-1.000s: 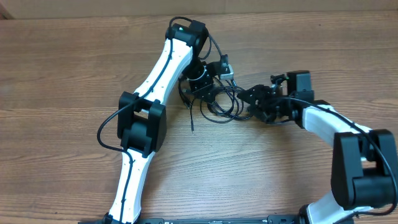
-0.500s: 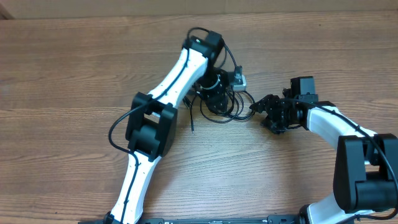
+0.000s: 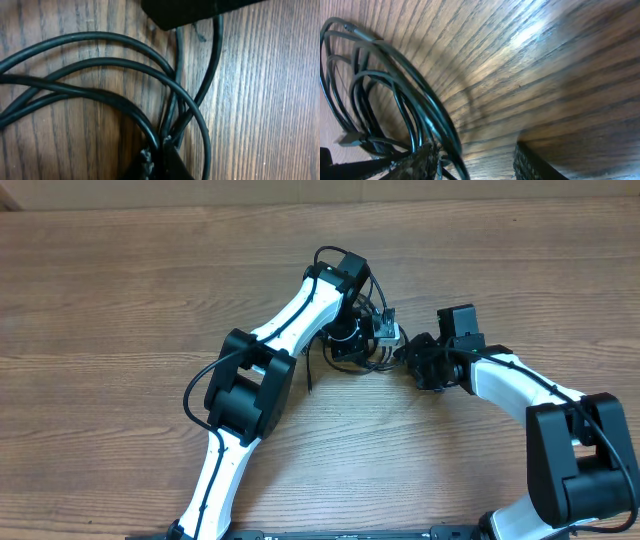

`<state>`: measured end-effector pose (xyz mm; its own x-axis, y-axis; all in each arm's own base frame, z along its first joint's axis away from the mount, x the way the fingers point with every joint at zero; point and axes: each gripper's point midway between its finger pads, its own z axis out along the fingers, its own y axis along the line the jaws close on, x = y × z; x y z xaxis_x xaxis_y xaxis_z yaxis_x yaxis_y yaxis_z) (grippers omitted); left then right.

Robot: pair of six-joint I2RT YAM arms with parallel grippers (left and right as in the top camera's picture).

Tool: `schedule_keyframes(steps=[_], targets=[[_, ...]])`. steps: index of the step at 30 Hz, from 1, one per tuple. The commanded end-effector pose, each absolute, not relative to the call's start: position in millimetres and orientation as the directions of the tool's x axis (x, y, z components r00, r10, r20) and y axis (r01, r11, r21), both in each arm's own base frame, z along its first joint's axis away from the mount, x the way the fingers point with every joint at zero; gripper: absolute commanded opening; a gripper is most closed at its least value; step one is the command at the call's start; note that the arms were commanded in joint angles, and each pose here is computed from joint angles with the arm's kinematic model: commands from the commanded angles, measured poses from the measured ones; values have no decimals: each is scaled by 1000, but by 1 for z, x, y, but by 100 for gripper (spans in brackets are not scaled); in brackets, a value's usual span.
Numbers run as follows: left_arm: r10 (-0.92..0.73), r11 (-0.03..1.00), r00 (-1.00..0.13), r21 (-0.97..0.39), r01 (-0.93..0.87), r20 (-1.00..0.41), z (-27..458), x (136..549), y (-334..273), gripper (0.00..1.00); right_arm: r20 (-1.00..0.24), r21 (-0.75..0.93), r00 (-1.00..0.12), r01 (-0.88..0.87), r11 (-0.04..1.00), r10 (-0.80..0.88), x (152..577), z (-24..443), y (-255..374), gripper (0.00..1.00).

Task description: Untangle cables

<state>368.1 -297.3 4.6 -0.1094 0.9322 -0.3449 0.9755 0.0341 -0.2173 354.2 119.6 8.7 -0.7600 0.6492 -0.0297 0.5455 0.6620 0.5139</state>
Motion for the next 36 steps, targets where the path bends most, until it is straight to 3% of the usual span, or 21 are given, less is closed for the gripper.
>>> schedule_keyframes(steps=[1, 6, 13, 18, 25, 36], targets=[[941, 34, -101, -207, 978, -322, 8, 368, -294, 4, -62, 477, -742, 565, 673, 667, 350, 3, 112, 48], [934, 38, -105, -196, 980, -342, 43, 377, -298, 4, -53, 499, -750, 552, 668, 659, 352, 6, 117, 49], [844, 17, -141, -237, 971, -517, 107, 385, -316, 4, 29, 694, -831, 417, 587, 556, 361, 35, 160, 49], [826, 60, -194, -260, 964, -529, 111, 393, -307, 4, 36, 761, -857, 357, 541, 514, 365, 51, 174, 49], [724, 51, -269, -340, 939, -635, 130, 399, -304, 4, 30, 729, -782, 444, 522, 623, 378, 45, 160, 48], [621, 97, -374, -406, 909, -688, 146, 419, -278, 4, -44, 827, -803, 304, 473, 594, 400, 75, 174, 49]])
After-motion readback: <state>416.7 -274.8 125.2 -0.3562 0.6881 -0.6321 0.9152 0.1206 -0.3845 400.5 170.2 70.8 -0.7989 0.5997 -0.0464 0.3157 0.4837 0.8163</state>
